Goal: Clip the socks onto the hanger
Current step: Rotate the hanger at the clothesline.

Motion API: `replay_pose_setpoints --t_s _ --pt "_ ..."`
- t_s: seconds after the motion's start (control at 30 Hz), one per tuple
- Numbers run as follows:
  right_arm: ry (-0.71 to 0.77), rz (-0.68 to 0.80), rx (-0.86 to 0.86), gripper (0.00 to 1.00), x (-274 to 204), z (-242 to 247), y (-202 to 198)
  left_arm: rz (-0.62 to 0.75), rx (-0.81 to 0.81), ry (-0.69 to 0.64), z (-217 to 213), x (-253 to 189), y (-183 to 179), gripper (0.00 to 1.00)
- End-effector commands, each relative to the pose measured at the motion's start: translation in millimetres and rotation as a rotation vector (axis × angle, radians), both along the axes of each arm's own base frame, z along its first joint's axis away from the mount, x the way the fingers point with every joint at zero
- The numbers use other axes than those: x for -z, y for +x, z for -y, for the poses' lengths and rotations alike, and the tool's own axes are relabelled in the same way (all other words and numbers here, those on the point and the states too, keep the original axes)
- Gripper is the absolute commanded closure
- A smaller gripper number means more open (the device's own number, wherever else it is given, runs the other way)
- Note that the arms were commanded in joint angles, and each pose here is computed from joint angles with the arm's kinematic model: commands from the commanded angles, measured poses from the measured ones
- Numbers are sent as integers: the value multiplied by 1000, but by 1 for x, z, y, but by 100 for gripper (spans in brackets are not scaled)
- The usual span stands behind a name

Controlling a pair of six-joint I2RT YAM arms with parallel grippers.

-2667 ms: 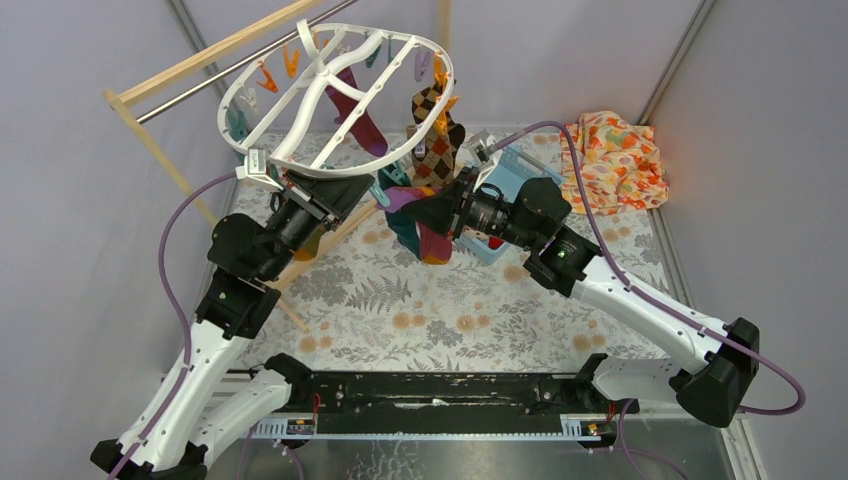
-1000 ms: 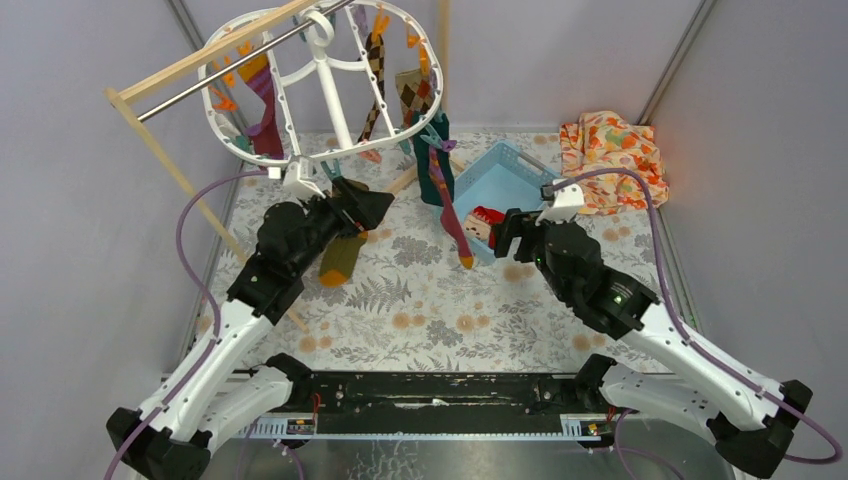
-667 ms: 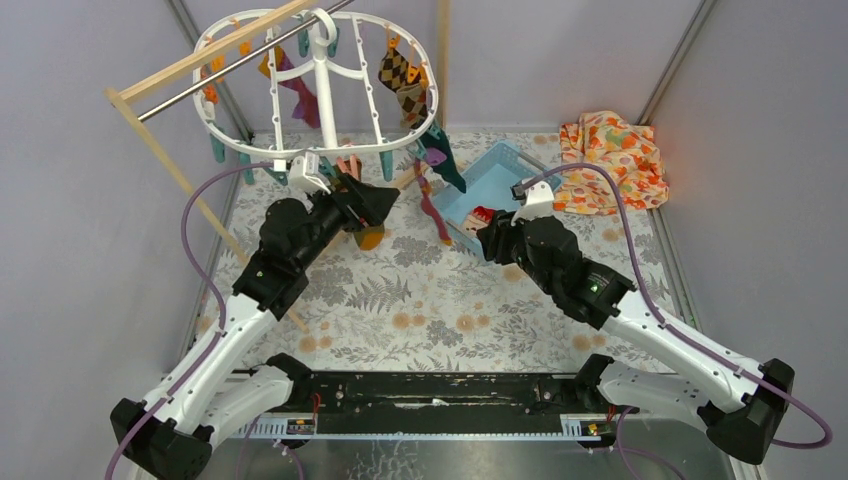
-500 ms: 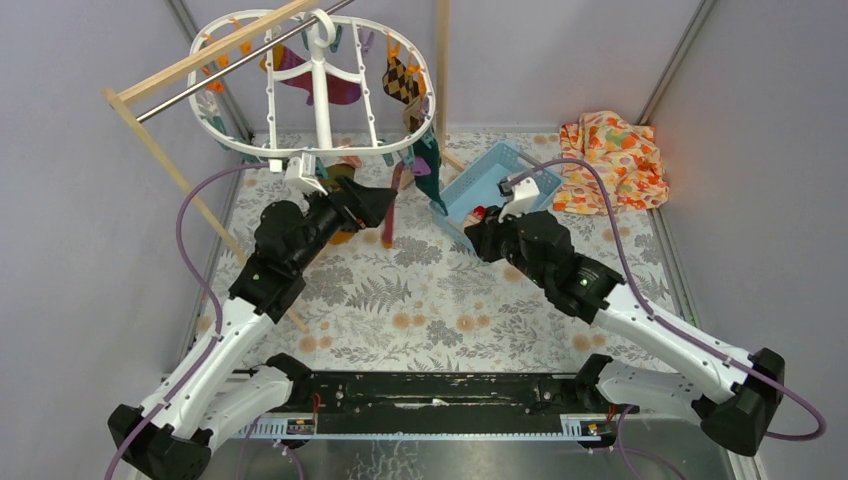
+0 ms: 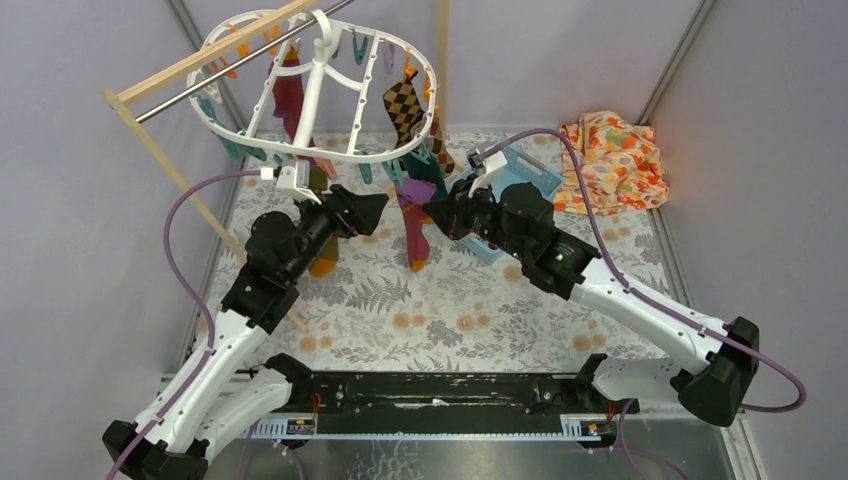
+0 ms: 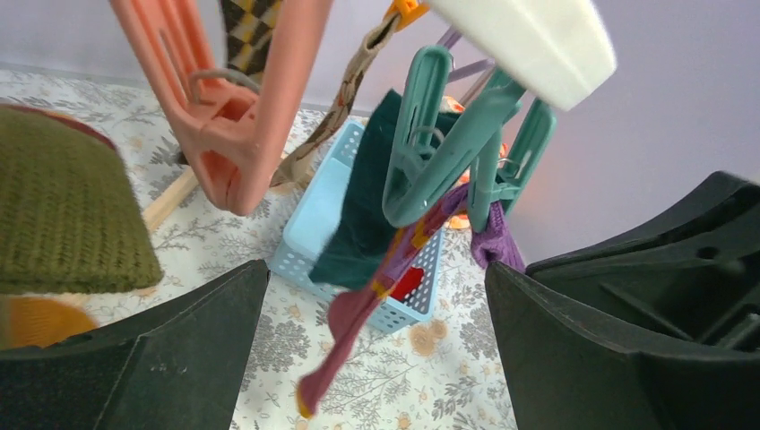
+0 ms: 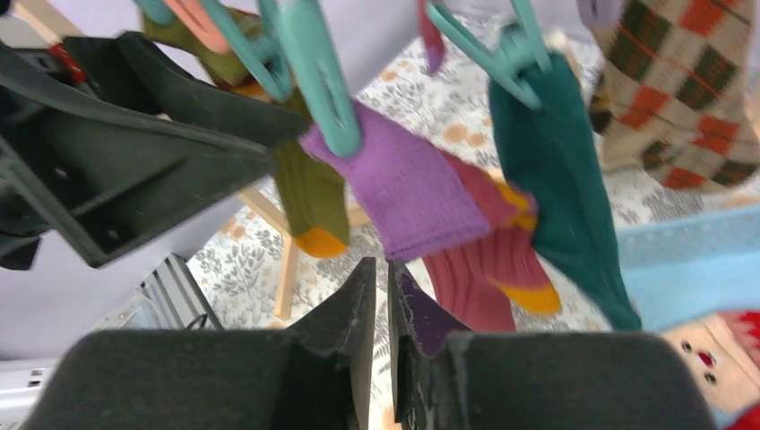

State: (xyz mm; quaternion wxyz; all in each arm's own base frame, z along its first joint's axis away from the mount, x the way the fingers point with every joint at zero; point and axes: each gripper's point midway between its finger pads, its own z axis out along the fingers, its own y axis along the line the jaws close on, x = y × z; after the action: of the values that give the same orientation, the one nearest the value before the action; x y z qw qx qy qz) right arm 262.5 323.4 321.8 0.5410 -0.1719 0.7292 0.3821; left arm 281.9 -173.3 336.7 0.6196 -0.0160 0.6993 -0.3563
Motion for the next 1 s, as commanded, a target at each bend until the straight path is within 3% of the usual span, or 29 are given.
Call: replay_pose_setpoints --t_s 0.0,0.2,0.33,0.53,0.7,0.77,0.87,0.97 --pt "71 159 -28 81 -61 -20 -1 60 -73 48 -17 -6 -1 2" --pt "69 213 -10 80 -87 -27 5 68 -108 104 -26 -7 -3 2" --pt "66 211 113 82 -103 -12 21 55 -154 122 -37 -1 -5 1" --pt "-4 210 357 81 -132 25 68 25 -264 108 -60 -6 -8 1" --pt "-1 189 452 79 -153 60 113 12 -297 114 -69 -15 -12 1" --pt "-17 178 451 73 -154 62 128 18 -298 104 -70 -19 -15 1" --pt "-38 157 423 56 -152 53 143 27 -311 93 -74 -24 -19 1" --pt "-53 143 390 52 -148 41 154 28 -325 99 -79 -25 -22 1"
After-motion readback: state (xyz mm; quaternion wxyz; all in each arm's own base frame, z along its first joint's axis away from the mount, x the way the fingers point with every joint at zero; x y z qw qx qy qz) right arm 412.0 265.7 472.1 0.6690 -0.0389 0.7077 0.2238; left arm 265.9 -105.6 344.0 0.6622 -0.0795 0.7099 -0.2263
